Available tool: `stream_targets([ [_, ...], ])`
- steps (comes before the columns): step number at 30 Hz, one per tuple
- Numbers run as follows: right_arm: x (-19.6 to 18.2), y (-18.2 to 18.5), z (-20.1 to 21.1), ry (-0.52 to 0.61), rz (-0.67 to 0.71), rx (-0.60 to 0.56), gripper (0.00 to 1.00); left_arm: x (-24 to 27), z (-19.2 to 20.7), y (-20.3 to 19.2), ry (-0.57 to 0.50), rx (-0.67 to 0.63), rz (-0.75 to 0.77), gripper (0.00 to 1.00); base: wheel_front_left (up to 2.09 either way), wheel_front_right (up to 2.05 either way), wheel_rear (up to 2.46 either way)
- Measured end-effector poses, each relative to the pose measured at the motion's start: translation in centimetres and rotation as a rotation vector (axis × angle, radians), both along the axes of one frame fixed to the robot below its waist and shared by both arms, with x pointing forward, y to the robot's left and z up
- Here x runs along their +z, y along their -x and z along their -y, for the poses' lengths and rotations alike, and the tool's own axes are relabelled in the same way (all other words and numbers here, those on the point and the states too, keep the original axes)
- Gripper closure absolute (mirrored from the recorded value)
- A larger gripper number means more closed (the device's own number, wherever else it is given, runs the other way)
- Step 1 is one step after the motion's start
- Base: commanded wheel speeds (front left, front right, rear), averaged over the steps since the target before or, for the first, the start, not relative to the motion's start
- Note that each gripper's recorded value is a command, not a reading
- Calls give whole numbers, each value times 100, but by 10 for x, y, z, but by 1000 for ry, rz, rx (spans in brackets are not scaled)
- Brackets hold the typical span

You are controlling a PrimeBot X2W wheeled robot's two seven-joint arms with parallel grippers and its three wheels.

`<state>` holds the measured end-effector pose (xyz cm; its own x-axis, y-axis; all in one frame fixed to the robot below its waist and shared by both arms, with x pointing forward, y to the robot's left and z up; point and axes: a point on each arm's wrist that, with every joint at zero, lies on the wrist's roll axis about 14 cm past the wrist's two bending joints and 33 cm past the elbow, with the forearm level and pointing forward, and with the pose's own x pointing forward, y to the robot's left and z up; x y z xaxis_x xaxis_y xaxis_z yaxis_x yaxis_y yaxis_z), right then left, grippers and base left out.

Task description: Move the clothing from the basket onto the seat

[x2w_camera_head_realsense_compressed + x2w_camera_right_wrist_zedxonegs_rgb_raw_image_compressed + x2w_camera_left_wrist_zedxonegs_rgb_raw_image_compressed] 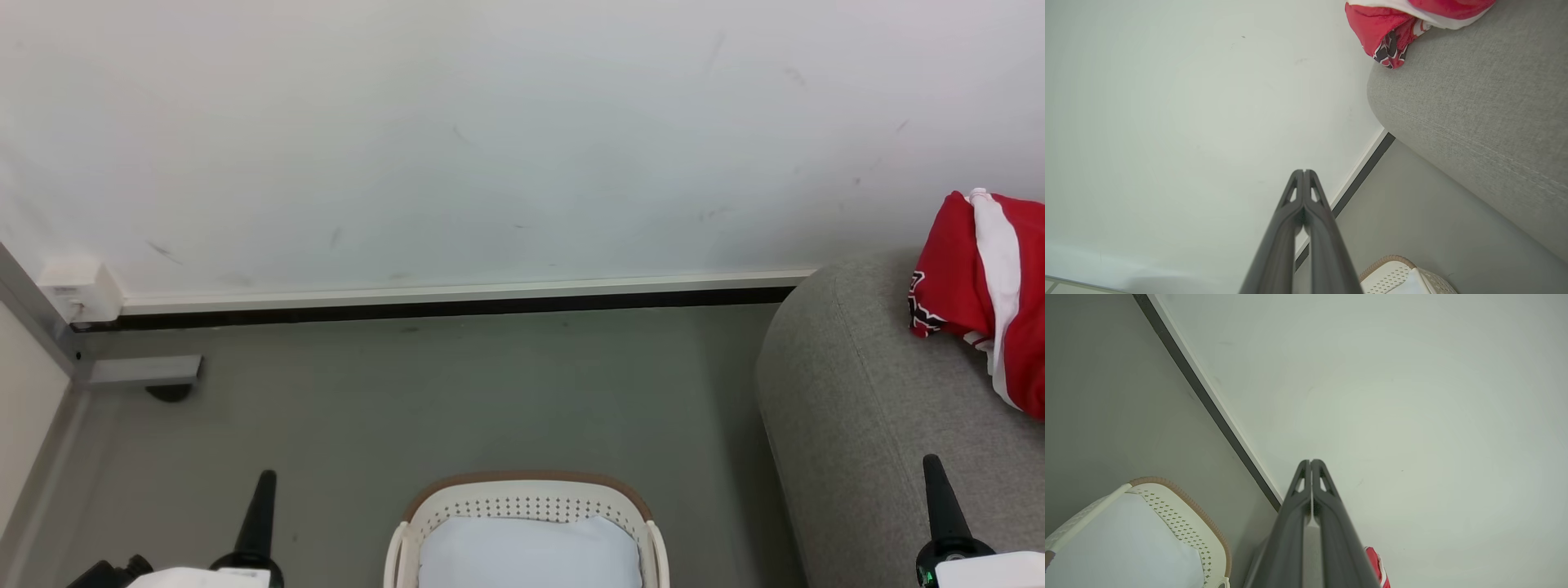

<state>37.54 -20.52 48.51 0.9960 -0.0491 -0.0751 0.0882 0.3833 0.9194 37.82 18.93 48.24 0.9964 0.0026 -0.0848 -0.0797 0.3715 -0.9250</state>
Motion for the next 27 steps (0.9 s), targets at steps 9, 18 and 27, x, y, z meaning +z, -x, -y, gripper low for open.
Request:
stream_targets([
  [9,3,-2,-1,-87,12,2,100,3,-2,-2,80,7,8,100,0,0,0],
  [18,6,-5,-3,-175,26,11,100,8,-3,-4,171,9,24,100,0,0,0],
  [27,10,-7,-4,-245,40,15,100,12,-5,-6,240,10,37,100,0,0,0],
])
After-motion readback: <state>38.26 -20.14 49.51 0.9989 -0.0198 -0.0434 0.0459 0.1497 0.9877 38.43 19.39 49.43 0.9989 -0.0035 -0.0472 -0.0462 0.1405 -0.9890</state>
